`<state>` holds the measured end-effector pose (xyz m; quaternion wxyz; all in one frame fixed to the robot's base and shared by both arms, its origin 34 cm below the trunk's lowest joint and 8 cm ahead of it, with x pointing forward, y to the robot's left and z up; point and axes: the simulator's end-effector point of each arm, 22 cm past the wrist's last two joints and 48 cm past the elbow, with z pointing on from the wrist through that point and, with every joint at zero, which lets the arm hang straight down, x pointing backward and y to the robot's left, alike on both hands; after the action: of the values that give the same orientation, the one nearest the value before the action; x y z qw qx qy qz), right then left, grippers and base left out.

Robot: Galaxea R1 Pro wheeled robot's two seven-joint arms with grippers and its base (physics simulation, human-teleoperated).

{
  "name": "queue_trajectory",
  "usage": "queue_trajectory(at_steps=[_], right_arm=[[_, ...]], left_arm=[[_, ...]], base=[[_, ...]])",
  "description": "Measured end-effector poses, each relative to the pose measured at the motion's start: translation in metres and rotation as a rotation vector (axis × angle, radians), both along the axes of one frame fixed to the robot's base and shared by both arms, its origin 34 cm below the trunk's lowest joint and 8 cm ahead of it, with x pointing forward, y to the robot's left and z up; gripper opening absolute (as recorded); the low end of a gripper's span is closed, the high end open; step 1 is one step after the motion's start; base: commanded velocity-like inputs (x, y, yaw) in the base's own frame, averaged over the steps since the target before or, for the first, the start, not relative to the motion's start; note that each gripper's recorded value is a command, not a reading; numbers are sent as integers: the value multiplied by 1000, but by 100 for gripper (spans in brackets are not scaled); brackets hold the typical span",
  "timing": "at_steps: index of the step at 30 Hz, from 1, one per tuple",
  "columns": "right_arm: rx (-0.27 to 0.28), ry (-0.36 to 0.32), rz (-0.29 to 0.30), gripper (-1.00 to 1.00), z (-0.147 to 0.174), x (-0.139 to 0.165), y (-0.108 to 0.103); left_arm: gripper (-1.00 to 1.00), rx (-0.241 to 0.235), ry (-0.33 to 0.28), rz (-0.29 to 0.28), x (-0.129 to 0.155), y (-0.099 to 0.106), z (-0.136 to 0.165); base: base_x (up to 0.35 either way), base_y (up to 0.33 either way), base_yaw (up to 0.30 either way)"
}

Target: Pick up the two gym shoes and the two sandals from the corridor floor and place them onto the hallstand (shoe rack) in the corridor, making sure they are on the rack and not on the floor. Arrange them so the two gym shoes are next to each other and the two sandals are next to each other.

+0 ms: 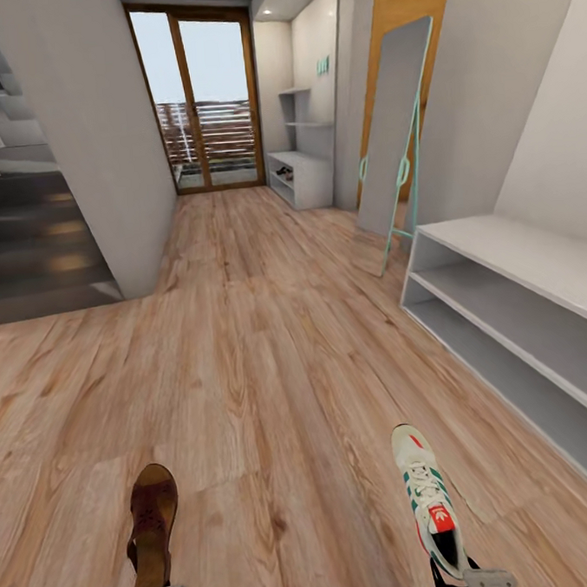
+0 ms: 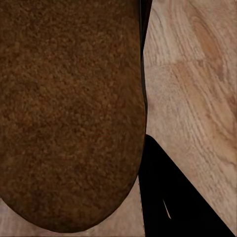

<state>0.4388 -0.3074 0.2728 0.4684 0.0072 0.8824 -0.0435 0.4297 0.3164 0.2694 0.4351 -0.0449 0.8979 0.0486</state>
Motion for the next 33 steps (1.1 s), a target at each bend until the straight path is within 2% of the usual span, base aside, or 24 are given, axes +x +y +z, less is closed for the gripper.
queue_trajectory(at_steps=[15,23,33], right_arm=[[0,-2,-3,-100,0,0,-1],[0,-2,-3,-100,0,0,-1],[-2,-1,-5,-100,0,0,-1]], left_arm=[[-100,0,-1,3,0,1,0],[-100,-1,-1,3,0,1,0],[-100,0,0,1,0,1,0]], base=[[339,0,5],[339,0,203],[339,0,21]])
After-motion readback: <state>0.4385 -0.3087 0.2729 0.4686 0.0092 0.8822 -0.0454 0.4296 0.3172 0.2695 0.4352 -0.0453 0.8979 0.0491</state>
